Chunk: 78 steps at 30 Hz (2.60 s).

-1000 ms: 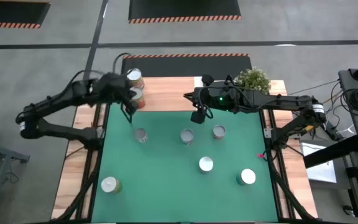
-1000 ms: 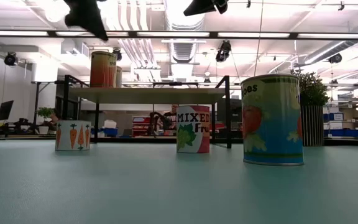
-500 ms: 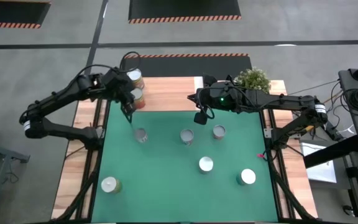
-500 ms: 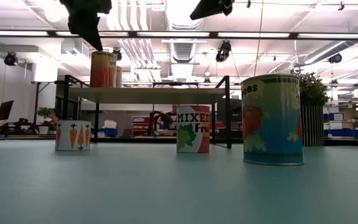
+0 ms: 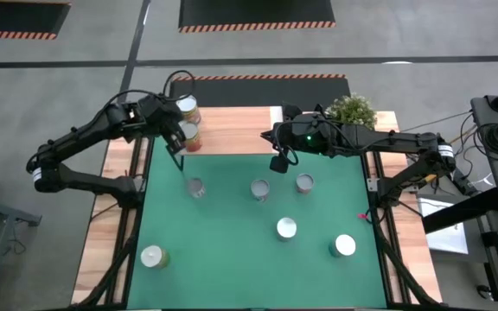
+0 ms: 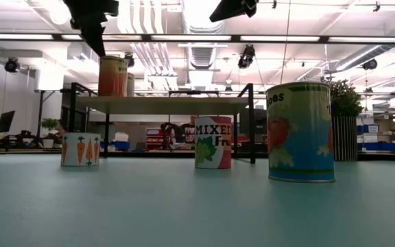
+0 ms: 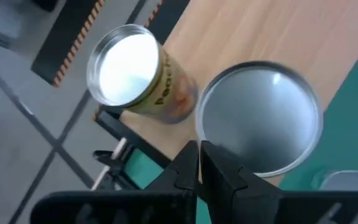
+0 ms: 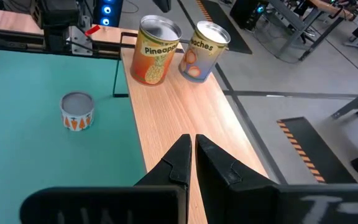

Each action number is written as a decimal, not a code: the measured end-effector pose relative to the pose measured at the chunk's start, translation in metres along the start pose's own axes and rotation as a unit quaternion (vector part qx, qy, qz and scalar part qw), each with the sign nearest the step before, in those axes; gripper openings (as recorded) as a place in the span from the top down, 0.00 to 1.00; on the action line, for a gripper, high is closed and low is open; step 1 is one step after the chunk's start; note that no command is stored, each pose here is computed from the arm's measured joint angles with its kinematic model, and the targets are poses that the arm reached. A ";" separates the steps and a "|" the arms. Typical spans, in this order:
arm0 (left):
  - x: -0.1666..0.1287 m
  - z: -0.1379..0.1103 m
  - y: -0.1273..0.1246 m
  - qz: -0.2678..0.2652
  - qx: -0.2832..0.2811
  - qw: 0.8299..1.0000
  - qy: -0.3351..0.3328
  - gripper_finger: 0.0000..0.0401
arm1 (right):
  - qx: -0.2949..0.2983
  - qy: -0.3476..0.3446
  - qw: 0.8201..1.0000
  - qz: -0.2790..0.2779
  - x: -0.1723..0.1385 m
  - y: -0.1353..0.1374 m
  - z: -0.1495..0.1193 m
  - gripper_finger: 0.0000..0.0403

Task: Pick and place cans onto a shelf
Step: Put the canned pineapple on the shelf

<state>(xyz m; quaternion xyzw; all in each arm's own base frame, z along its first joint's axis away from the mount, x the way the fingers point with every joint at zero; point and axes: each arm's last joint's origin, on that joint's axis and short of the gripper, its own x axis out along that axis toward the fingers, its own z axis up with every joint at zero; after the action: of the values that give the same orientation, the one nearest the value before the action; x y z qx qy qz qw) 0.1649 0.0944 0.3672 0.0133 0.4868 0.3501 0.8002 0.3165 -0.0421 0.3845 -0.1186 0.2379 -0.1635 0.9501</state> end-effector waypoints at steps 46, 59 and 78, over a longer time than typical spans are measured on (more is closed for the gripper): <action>-0.003 0.006 -0.002 -0.068 -0.029 0.995 -0.069 1.00 | -0.004 0.013 1.000 0.003 0.001 0.001 -0.003 0.97; 0.017 -0.001 -0.012 -0.087 -0.025 0.995 -0.037 1.00 | -0.002 0.019 1.000 0.004 0.001 0.001 -0.005 0.97; -0.004 -0.006 -0.005 -0.090 -0.018 0.996 -0.023 1.00 | -0.002 0.028 1.000 0.006 0.001 0.002 -0.007 0.97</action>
<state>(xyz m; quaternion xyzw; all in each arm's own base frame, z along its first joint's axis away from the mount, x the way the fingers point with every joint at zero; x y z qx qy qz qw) 0.1615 0.0867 0.3649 -0.0372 0.4614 0.2850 0.8393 0.3149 -0.0420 0.3778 -0.1142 0.2649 -0.1608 0.9439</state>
